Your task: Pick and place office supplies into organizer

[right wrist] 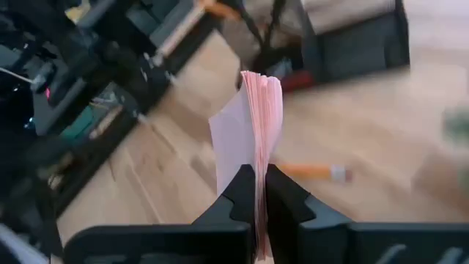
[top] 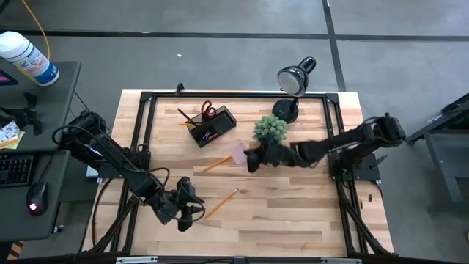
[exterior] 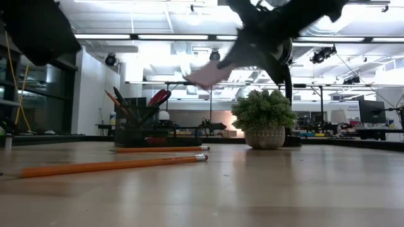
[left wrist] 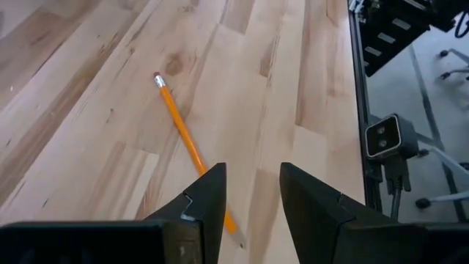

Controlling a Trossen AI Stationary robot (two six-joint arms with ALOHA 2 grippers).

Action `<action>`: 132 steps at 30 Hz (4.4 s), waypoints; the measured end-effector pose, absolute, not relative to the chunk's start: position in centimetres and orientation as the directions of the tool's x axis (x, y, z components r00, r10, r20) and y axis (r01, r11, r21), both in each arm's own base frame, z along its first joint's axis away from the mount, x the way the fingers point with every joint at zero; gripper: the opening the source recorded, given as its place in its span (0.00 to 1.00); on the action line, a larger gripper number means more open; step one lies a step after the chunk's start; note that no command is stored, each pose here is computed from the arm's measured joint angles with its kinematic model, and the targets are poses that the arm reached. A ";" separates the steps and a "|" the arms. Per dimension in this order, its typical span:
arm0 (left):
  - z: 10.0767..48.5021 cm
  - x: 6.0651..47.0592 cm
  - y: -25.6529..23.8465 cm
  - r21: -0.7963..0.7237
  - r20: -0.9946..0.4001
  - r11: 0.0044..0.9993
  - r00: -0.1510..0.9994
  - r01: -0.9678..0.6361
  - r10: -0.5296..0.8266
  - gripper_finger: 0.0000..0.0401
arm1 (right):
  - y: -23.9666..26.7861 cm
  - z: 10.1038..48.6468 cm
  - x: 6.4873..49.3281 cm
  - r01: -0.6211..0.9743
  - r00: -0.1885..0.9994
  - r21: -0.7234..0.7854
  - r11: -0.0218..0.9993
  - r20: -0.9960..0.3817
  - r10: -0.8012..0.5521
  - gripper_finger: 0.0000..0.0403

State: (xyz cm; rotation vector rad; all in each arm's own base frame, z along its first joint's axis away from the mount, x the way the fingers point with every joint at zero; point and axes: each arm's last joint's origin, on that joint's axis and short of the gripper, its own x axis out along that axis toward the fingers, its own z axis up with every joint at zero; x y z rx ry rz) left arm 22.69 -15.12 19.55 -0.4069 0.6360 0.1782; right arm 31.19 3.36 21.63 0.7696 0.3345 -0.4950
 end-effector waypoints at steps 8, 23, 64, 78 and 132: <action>19.5 22.6 -15.1 -0.282 -0.615 0.921 0.787 -0.268 0.040 0.29 | -3.2 27.5 35.0 0.661 0.719 0.346 0.666 -0.546 -0.430 0.01; 19.5 22.6 -15.0 -0.228 -0.613 0.942 0.788 -0.246 0.057 0.29 | -12.9 26.7 42.1 0.796 0.518 0.212 0.567 -0.722 -0.459 0.01; 19.5 22.6 -15.0 -0.227 -0.607 0.940 0.792 -0.256 0.070 0.29 | -15.7 22.6 46.1 0.795 0.506 0.281 0.538 -0.797 -0.331 0.35; 19.5 22.6 -14.9 -0.204 -0.604 0.946 0.793 -0.253 0.082 0.29 | -14.3 22.9 45.8 0.749 0.497 0.275 0.603 -0.835 -0.236 0.43; 17.6 28.9 -11.4 -0.262 -0.631 0.923 0.773 -0.283 0.058 0.29 | 21.7 26.3 34.2 0.077 0.259 -0.230 0.970 -0.935 -0.242 0.29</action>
